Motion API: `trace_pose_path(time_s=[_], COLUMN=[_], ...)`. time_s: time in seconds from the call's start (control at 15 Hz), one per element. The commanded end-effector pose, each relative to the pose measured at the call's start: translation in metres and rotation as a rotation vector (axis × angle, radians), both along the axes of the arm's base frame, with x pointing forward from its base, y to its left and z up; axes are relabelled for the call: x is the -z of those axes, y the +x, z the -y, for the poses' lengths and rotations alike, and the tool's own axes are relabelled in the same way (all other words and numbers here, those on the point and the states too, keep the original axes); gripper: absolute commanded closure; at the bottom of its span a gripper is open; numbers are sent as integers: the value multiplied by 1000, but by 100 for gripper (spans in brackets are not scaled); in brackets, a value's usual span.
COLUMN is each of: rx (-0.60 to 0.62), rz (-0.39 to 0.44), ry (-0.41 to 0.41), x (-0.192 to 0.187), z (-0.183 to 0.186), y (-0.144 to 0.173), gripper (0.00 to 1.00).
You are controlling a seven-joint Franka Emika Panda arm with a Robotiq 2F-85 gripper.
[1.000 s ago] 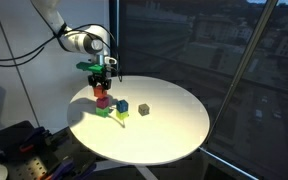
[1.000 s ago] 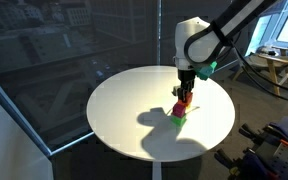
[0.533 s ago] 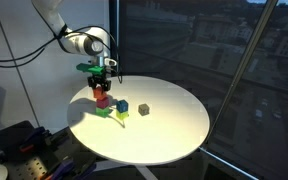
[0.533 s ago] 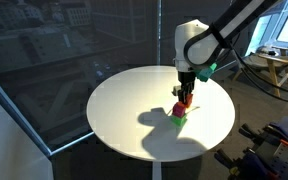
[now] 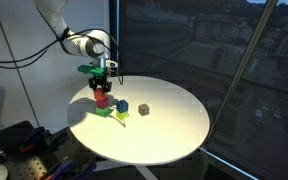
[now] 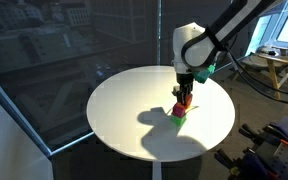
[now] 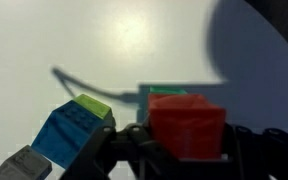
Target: Move the orange block to the block on the left
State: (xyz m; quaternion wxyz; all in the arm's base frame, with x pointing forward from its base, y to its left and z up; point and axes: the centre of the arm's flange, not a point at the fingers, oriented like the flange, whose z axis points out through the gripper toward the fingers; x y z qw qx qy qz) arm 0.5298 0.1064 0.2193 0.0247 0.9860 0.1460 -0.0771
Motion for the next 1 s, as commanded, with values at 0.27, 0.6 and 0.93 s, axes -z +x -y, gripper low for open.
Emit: trace_pose_path(time_s=[0.27, 0.6, 0.93], rx=[-26, -29, -42], rz=[-10, -13, -17], ry=[-7, -4, 1], x=[6, 9, 6], z=[-2, -2, -3], y=[16, 17, 15], gripper=[79, 27, 0])
